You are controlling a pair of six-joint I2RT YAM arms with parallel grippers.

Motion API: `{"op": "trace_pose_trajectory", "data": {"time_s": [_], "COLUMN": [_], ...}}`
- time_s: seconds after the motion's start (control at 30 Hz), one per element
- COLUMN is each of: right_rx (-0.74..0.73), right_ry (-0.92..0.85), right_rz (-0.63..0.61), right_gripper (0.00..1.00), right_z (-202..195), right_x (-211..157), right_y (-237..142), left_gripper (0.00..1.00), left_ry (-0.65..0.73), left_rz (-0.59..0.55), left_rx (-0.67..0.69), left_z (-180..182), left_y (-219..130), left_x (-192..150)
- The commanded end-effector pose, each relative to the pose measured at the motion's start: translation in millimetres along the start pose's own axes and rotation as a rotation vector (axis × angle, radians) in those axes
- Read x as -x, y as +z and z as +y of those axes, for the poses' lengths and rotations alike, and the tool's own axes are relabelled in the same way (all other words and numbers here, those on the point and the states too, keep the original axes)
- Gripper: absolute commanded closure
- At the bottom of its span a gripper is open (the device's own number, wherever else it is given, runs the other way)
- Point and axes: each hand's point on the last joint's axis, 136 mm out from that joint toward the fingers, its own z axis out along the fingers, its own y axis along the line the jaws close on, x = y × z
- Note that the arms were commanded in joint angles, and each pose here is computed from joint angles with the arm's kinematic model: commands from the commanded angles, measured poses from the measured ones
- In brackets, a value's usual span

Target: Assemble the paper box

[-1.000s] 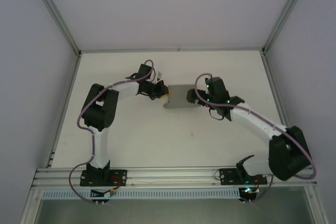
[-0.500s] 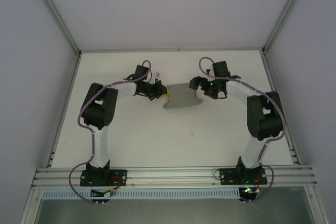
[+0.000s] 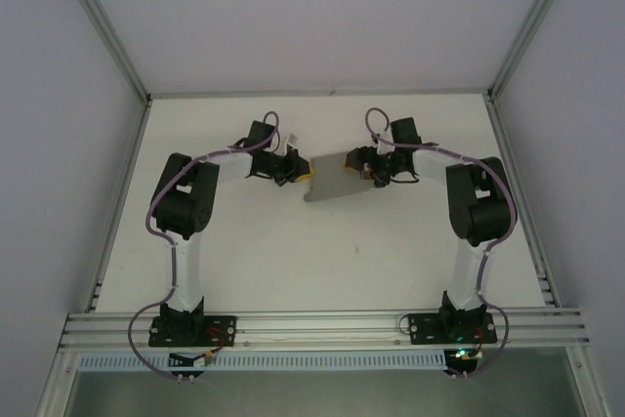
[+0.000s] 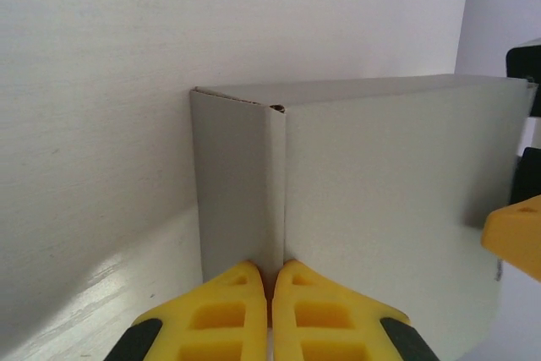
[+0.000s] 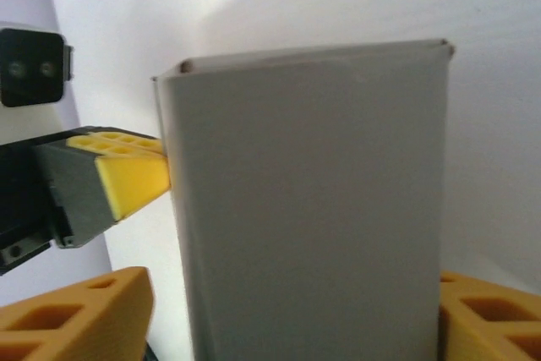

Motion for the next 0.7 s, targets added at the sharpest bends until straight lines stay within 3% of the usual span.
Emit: {"op": "trace_pose_trajectory", "data": {"time_s": [0.0,0.17,0.27,0.43,0.47,0.5,0.67], "right_rx": [0.114,0.133,0.107,0.041,0.029,0.021,-0.082], "right_ry": [-0.031,-0.048,-0.045,-0.002,0.007,0.018,0.140], "right_rz": [0.008,-0.026,-0.053,-0.119,-0.129,-0.136,-0.174], "right_gripper": [0.39,0.50,0.53,0.56,0.56,0.55,0.52], "right_z": [26.5,44.5,52.6,64.0,66.9,69.5,72.6], "right_x": [1.9,2.4,1.9,-1.2,-3.2,-5.2,-16.6], "right_y": [-3.5,-19.4,-32.0,-59.7,-66.1,-72.1,-103.5], "left_gripper": [0.93,0.87,0.72,0.29,0.10,0.00,0.00], "left_ry": [-0.110,-0.021,0.064,0.265,0.317,0.372,0.805], "left_rz": [0.050,-0.013,-0.066,-0.189,-0.215,-0.239,-0.358], "left_rx": [0.155,0.067,0.028,-0.010,-0.016,-0.023,0.091], "left_z": [62.1,22.7,-8.9,-69.5,-83.2,-95.4,-144.8], "left_y": [15.7,3.3,-13.3,-59.1,-70.5,-81.3,-122.1], "left_x": [-25.6,-4.4,10.2,24.4,23.8,22.0,-11.8]}}
